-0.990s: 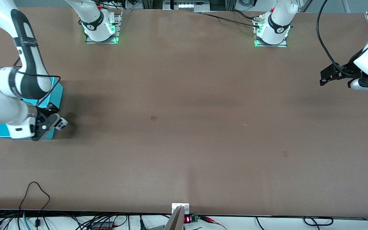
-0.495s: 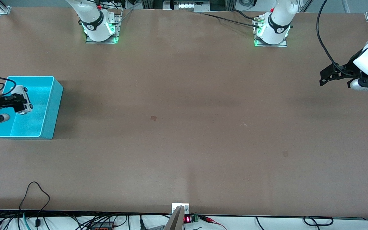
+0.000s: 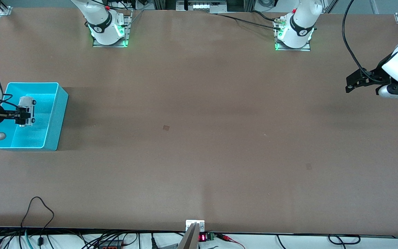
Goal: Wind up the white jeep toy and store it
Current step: 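Lift the jeep with the right gripper and lower it into the bin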
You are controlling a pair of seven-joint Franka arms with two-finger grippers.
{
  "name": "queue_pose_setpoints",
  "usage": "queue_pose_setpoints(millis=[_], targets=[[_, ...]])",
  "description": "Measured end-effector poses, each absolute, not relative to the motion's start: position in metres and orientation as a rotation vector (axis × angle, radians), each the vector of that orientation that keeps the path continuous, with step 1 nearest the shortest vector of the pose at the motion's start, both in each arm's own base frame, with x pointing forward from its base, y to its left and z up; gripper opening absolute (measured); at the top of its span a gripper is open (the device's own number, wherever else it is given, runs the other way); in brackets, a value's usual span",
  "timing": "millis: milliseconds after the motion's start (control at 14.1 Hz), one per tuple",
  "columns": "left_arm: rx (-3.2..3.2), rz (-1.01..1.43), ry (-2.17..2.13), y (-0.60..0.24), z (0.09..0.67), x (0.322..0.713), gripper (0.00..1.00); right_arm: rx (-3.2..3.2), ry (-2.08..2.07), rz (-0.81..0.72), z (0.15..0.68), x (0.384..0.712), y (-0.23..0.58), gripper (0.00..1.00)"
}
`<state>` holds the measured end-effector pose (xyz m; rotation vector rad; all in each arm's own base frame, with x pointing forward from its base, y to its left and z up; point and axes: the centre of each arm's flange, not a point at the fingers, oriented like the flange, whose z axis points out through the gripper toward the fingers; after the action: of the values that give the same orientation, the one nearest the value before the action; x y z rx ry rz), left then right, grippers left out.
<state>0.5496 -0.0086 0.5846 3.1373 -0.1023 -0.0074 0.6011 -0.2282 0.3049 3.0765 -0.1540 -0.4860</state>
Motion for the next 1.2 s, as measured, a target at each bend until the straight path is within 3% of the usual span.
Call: queue_pose_setpoints(millis=[495,1203], targets=[[3.137,-0.007,-0.102,-0.009,0.585,0.55,1.0,3.083,-0.241,-0.371,0.239,0.551,-0.25,0.51],[3.137,-0.008,-0.103,-0.009,0.585,0.55,1.0,3.113,-0.058,-0.246,0.214,0.5,-0.252,0.51]])
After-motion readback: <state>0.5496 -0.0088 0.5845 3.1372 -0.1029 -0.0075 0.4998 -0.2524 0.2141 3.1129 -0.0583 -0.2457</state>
